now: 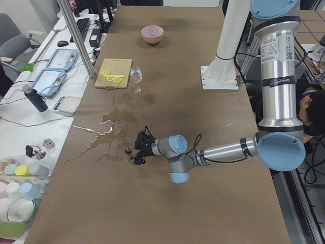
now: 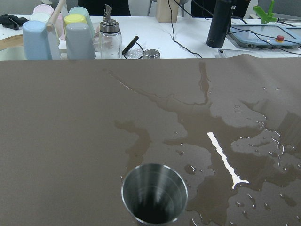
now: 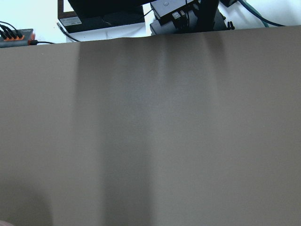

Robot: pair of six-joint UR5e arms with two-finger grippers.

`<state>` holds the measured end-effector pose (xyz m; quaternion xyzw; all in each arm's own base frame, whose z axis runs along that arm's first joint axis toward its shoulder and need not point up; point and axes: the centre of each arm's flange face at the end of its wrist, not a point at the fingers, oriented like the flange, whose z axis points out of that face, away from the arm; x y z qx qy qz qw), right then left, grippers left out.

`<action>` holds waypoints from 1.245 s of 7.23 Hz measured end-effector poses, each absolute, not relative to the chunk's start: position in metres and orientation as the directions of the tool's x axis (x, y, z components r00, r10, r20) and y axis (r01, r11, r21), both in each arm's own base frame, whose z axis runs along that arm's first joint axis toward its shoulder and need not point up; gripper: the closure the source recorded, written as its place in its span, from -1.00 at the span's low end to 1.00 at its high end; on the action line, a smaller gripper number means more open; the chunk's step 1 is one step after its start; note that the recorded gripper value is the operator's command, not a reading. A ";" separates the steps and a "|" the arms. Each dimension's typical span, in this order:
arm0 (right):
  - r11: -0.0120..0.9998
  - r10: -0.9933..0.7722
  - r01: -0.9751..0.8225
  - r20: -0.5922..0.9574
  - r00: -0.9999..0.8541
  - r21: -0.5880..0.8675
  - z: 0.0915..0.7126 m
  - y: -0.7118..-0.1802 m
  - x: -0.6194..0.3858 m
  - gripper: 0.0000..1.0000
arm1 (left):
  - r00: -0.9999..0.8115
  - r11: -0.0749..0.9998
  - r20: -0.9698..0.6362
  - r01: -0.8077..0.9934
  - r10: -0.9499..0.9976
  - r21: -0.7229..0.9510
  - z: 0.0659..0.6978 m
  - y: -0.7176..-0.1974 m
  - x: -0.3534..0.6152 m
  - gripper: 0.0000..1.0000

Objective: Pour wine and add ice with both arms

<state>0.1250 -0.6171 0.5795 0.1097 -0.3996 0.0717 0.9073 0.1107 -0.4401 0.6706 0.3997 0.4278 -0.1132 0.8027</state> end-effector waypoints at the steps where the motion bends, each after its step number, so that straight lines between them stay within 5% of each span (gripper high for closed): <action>1: 0.964 0.039 -0.220 0.741 0.671 0.148 0.577 -0.617 0.127 -1.00 | 0.600 0.671 -0.787 0.525 0.145 0.524 0.659 -0.455 0.097 -0.93; 9: 0.938 0.094 -0.310 0.748 0.657 0.154 0.547 -0.613 0.185 -1.00 | 0.644 0.896 -0.764 0.321 0.029 0.305 0.572 -0.581 -0.050 -0.92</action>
